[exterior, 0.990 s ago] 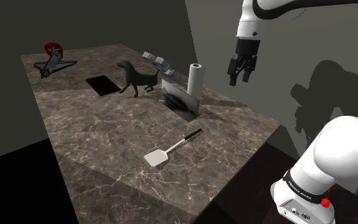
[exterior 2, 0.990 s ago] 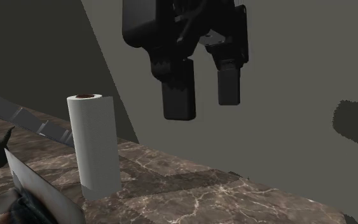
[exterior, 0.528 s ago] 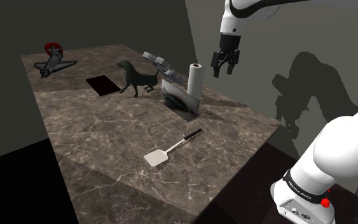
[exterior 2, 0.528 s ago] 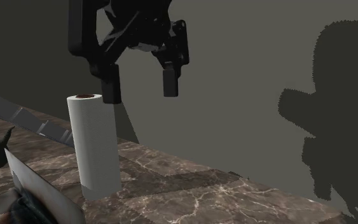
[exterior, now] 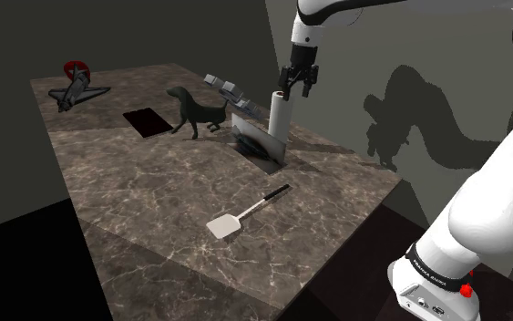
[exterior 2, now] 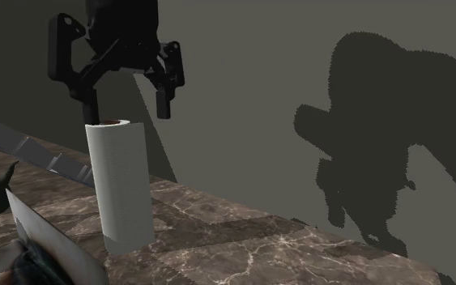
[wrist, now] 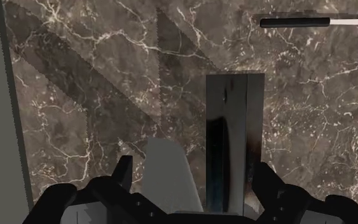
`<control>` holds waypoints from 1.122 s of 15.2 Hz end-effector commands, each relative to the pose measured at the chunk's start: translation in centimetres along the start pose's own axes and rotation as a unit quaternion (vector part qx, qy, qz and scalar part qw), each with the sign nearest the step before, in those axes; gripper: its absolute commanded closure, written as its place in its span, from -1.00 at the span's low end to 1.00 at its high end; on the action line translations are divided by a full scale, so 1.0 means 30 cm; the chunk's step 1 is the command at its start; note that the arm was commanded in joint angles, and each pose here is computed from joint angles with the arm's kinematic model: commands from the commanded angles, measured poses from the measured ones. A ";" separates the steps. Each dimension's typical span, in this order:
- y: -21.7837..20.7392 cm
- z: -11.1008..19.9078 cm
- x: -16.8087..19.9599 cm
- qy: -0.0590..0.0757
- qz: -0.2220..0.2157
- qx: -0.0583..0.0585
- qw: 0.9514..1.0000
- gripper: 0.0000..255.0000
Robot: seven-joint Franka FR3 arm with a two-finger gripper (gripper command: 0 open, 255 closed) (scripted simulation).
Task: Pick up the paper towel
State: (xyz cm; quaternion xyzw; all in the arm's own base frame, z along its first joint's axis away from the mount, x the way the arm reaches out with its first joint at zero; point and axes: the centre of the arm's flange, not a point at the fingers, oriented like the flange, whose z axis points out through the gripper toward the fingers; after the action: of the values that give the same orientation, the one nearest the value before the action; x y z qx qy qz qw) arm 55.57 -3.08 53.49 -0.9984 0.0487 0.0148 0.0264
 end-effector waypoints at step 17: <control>0.013 0.128 0.174 0.013 0.005 -0.003 1.000 1.00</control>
State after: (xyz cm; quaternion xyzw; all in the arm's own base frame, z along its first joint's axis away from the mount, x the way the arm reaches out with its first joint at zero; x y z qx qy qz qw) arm 60.60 -3.86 49.58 -0.9983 0.0546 0.0012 0.0224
